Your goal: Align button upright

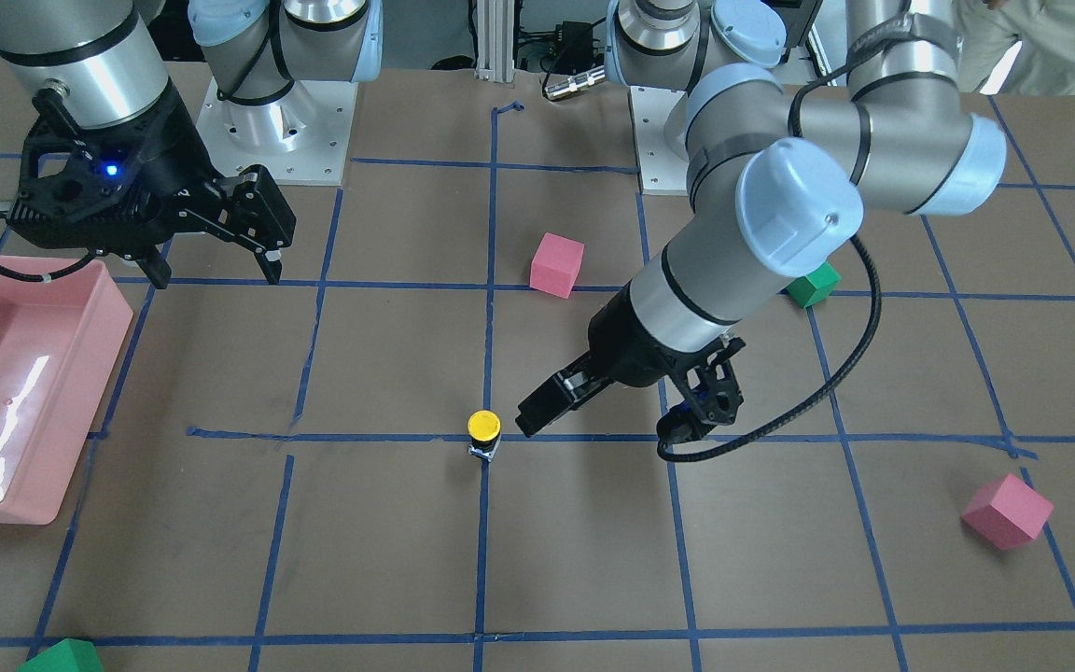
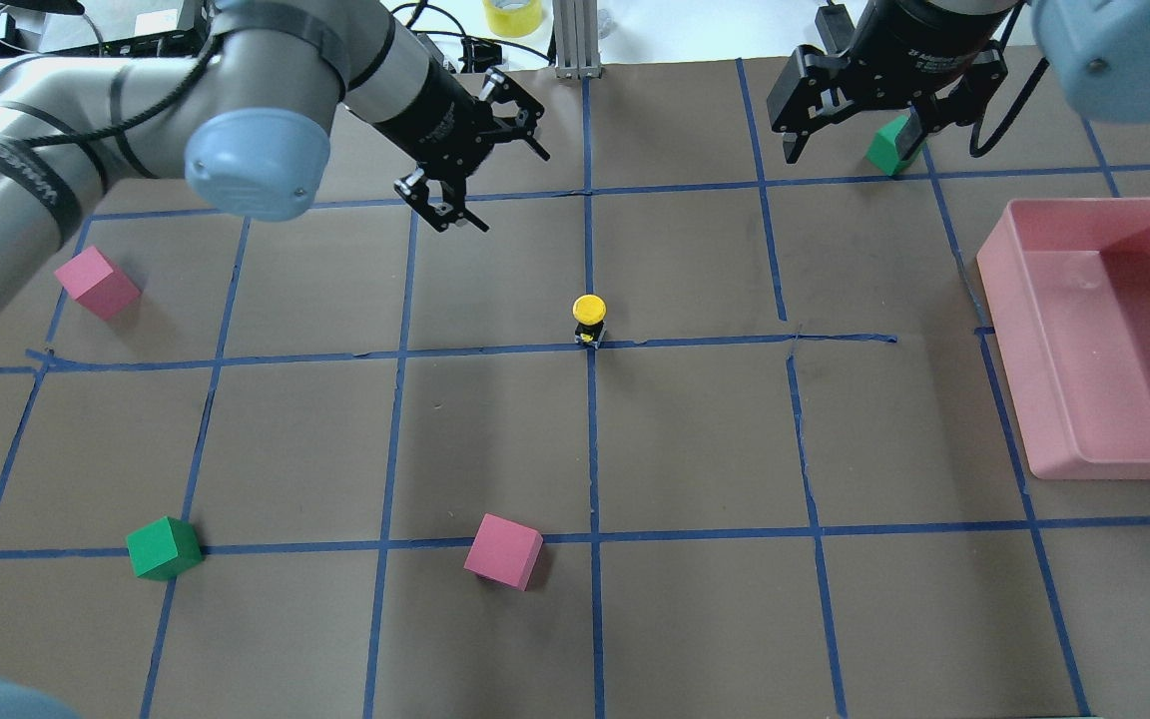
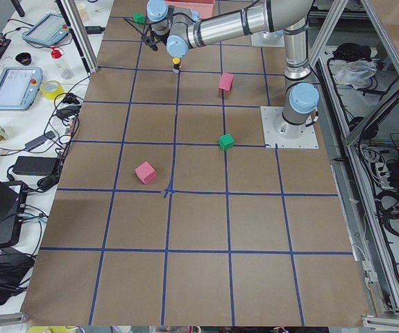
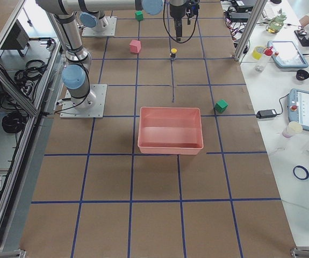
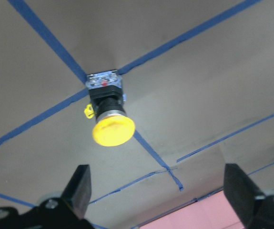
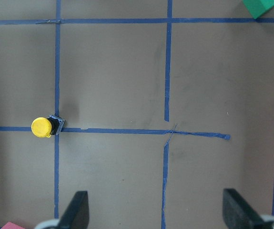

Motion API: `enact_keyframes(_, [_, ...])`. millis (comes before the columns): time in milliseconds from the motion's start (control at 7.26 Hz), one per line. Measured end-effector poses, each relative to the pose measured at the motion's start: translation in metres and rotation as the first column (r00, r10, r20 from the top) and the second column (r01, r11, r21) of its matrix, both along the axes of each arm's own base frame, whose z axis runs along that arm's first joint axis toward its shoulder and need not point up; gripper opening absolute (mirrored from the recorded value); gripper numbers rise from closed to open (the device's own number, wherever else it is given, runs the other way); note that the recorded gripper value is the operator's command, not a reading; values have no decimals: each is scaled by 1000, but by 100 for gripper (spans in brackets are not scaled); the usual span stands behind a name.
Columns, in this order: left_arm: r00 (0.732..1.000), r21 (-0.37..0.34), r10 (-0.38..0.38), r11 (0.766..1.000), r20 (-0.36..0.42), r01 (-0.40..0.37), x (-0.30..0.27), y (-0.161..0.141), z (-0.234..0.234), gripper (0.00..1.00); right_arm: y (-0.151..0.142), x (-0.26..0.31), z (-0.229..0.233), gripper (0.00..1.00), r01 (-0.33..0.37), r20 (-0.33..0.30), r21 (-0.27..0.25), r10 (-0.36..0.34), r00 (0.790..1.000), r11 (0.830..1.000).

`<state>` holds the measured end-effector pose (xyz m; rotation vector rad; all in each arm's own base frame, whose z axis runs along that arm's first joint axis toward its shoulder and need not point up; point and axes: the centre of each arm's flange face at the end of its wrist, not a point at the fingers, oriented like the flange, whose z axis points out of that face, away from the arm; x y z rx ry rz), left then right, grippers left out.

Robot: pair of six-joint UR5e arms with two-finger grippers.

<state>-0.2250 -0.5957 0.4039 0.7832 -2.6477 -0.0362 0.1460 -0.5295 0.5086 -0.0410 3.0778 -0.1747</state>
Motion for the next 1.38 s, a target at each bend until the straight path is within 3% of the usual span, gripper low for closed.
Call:
enact_keyframes(138, [980,-55,-152,986,131,160,16,18,37,100,0,0,0,100,0,0,0,0,1000,1000])
enact_keyframes(275, [920,-85,-301,940,252,330,29,40,69,100,1,0,1,100,0,-1,0,0,1000,1000])
enact_keyframes(413, [839,-101,-429,869,334,485,36,62,95,100,1,1,1,100,-1,-2,0,1,1000,1000])
enact_keyframes(551, [773,-107,-507,807,381,581,41,80,110,100,2,1,1,100,-2,-3,0,2,1000,1000])
enact_keyframes(689, [740,-98,-539,778,403,620,44,95,117,100,2,3,2,100,-4,-4,0,4,1000,1000])
enact_keyframes(1102, [700,-36,-546,776,461,629,60,117,126,100,5,12,2,100,-7,-10,1,7,1000,1000])
enact_keyframes(1377, [705,-10,-535,793,465,609,72,119,129,100,7,15,3,100,-9,-12,3,9,1000,1000])
